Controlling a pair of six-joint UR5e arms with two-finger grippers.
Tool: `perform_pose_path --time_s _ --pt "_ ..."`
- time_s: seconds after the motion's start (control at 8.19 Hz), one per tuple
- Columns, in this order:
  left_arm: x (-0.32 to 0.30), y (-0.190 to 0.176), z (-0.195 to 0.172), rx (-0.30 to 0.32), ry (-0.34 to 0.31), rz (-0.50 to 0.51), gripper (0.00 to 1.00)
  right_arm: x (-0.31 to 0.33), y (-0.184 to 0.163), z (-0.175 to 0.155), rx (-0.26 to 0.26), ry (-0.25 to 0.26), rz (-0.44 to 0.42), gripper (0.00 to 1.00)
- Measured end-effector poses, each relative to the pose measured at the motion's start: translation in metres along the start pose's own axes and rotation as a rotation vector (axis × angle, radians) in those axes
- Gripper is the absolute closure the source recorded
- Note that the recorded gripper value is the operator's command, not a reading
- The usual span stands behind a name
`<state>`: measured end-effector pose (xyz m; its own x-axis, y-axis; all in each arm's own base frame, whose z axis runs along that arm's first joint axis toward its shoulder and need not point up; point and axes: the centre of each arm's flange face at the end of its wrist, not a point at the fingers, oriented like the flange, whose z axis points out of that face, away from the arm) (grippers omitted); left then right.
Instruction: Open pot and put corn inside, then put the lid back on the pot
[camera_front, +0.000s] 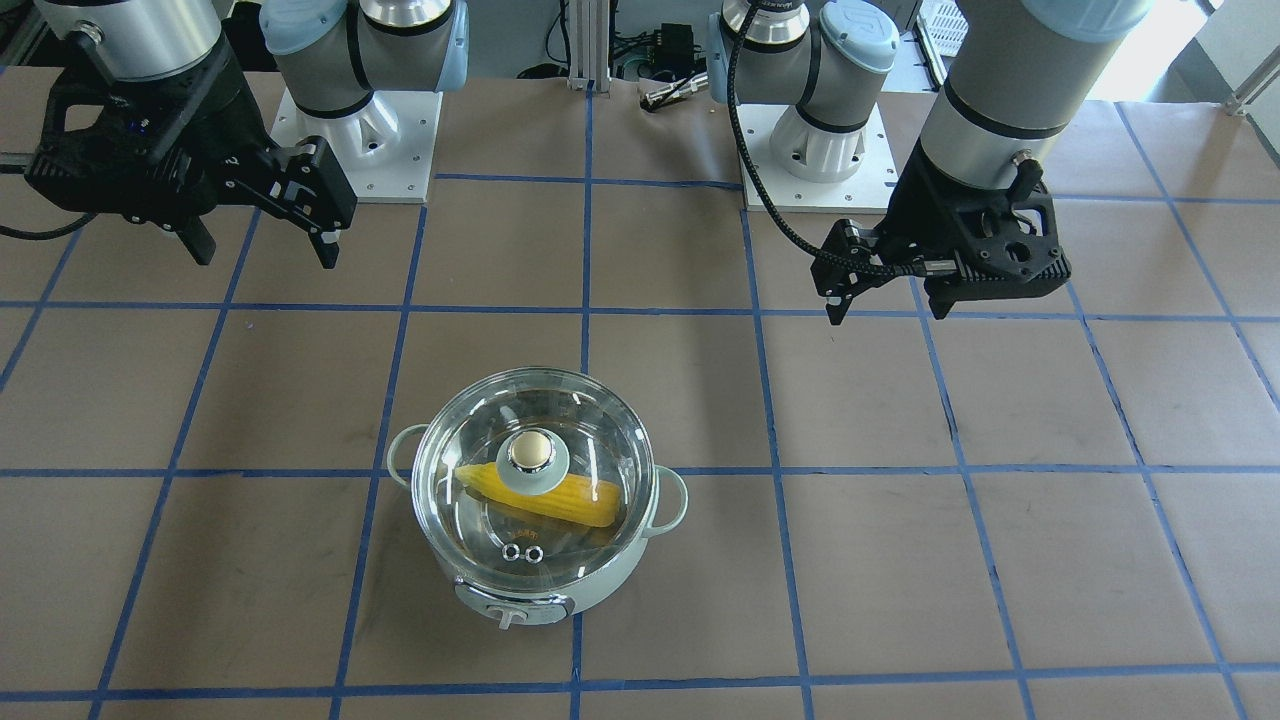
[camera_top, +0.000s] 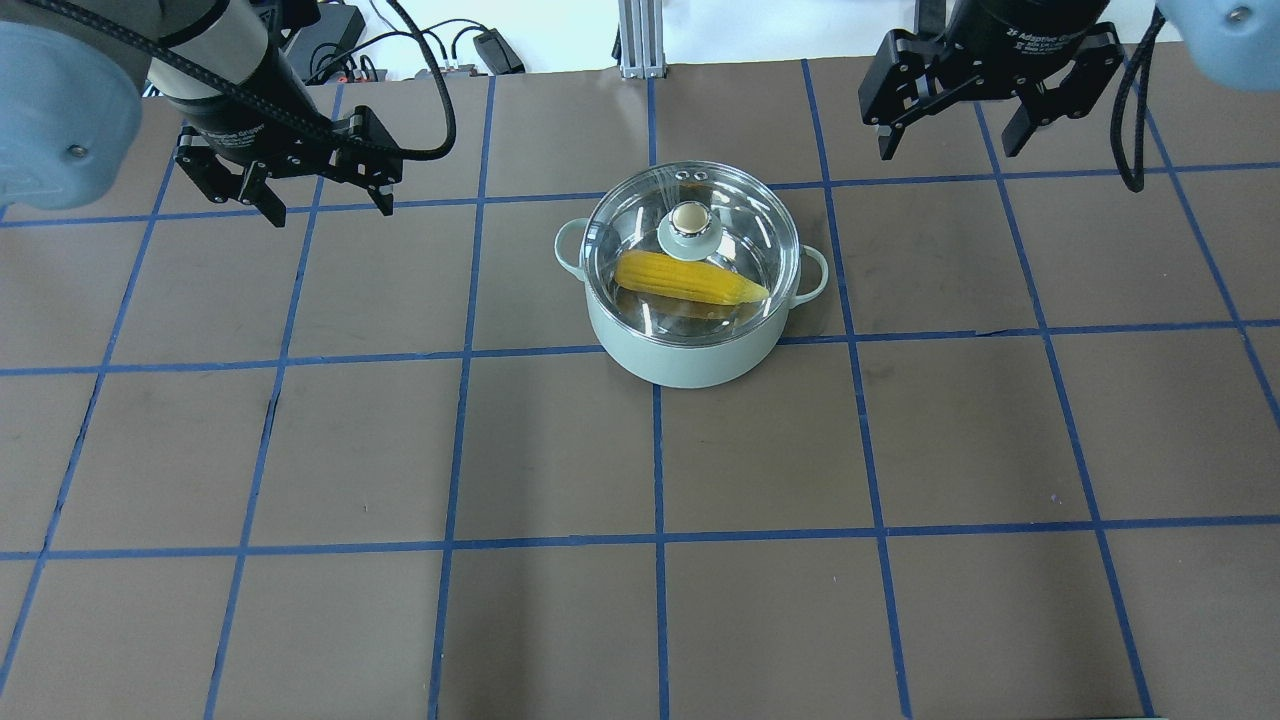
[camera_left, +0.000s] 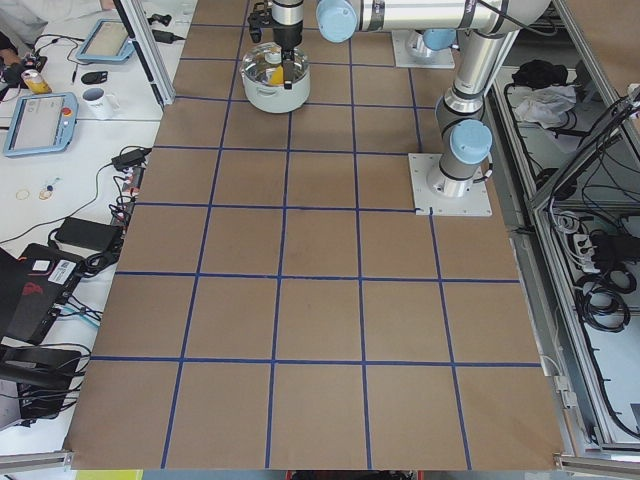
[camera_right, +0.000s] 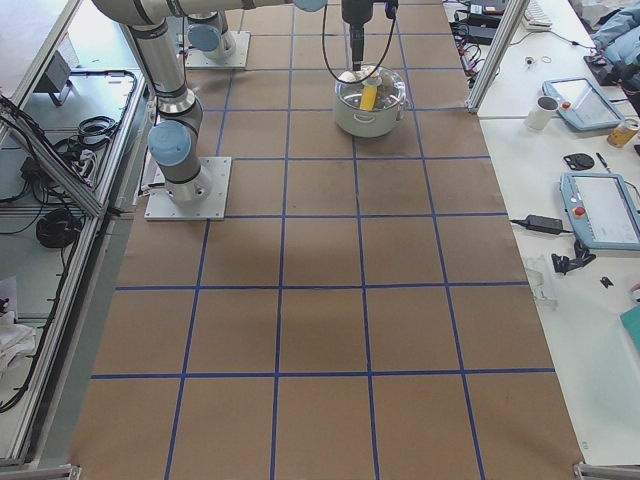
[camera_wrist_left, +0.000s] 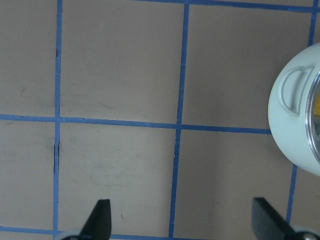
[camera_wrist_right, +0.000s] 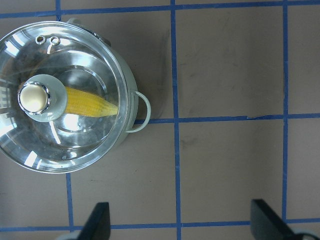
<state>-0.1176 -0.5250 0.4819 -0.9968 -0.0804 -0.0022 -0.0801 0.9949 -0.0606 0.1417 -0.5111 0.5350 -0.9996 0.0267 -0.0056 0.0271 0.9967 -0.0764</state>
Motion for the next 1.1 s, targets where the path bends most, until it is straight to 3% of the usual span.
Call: perform_pose_path --time_s 1.1 --pt "0.0002 -0.0025 0.0049 -0.005 0.0 0.007 0.0 -0.0001 -0.0009 0.009 -0.008 -0.008 -0.001 0.0"
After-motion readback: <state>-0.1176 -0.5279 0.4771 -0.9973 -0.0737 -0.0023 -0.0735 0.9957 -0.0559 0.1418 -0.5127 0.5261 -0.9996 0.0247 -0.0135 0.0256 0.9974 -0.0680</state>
